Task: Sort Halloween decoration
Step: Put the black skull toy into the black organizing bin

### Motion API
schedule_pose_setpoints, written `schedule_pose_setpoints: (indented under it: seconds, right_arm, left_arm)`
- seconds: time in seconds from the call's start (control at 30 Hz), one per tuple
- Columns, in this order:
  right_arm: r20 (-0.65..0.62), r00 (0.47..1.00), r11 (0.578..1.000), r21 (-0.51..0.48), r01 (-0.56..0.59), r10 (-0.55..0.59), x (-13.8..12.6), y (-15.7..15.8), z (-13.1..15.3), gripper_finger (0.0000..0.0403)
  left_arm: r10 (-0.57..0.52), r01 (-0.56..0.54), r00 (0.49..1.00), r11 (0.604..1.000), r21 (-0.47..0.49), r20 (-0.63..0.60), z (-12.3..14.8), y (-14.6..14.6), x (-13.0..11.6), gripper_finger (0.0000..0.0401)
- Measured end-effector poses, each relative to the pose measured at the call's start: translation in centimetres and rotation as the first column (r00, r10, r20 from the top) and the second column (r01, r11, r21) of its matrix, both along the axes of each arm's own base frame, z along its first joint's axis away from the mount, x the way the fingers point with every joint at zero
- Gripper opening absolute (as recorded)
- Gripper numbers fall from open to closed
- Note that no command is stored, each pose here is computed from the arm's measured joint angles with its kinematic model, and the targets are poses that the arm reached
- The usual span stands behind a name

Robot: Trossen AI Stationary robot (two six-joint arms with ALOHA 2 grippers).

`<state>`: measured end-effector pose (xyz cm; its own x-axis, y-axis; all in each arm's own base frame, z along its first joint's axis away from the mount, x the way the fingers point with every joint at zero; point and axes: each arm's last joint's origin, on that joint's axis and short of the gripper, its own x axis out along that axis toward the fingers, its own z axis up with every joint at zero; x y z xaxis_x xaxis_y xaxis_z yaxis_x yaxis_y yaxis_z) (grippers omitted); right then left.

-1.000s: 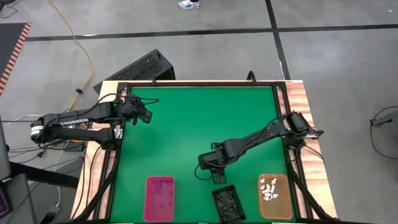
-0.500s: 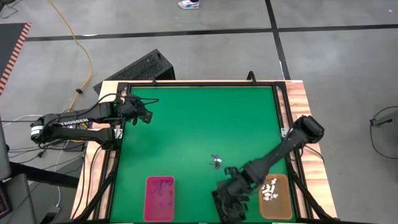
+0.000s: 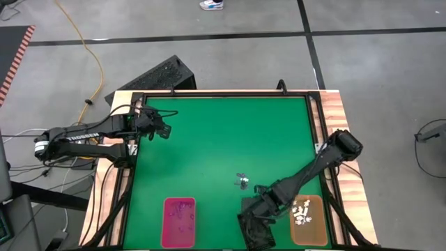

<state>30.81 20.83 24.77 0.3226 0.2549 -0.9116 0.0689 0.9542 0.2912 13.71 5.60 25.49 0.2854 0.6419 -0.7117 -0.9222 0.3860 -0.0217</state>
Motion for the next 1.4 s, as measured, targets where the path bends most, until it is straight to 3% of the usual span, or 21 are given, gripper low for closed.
schedule_pose_setpoints:
  seconds: [0.13, 0.3, 0.5, 0.77, 1.0, 1.4]
  right_arm:
    - [-0.059, 0.966, 0.968, 0.009, 0.253, -0.252, 1.3, -2.8, -0.1, 0.0214]
    - [-0.087, 0.828, 0.829, 0.023, 0.558, -0.554, 3.0, -6.5, -0.2, 0.0214]
    - [-0.124, 0.692, 0.694, 0.03, 0.719, -0.711, 4.7, -9.8, -1.0, 0.0214]
    - [-0.29, 0.653, 0.689, -0.034, 0.724, -0.7, 6.1, -9.6, -5.9, 0.0214]
    - [-0.27, 0.616, 0.658, -0.1, 0.746, -0.74, 5.9, -10.2, -6.2, 0.0214]
    - [-0.25, 0.632, 0.67, -0.111, 0.734, -0.734, 5.9, -10.6, -6.5, 0.0203]
  left_arm:
    - [0.001, -0.001, 1.0, 1.0, -0.019, 0.014, 0.0, 0.0, 0.0, 0.0219]
    - [-0.008, 0.008, 1.0, 1.0, -0.017, 0.008, 0.0, 0.0, 0.0, 0.0219]
    - [-0.087, 0.086, 0.996, 0.995, -0.04, -0.017, -0.1, -0.2, 0.1, 0.0219]
    - [-0.138, 0.136, 0.989, 0.99, -0.038, -0.047, -0.1, -0.2, 0.2, 0.0219]
    - [-0.147, 0.146, 0.988, 0.989, -0.035, -0.054, -0.1, -0.2, 0.2, 0.0219]
    - [-0.147, 0.146, 0.988, 0.989, -0.034, -0.051, -0.1, -0.2, 0.2, 0.0219]
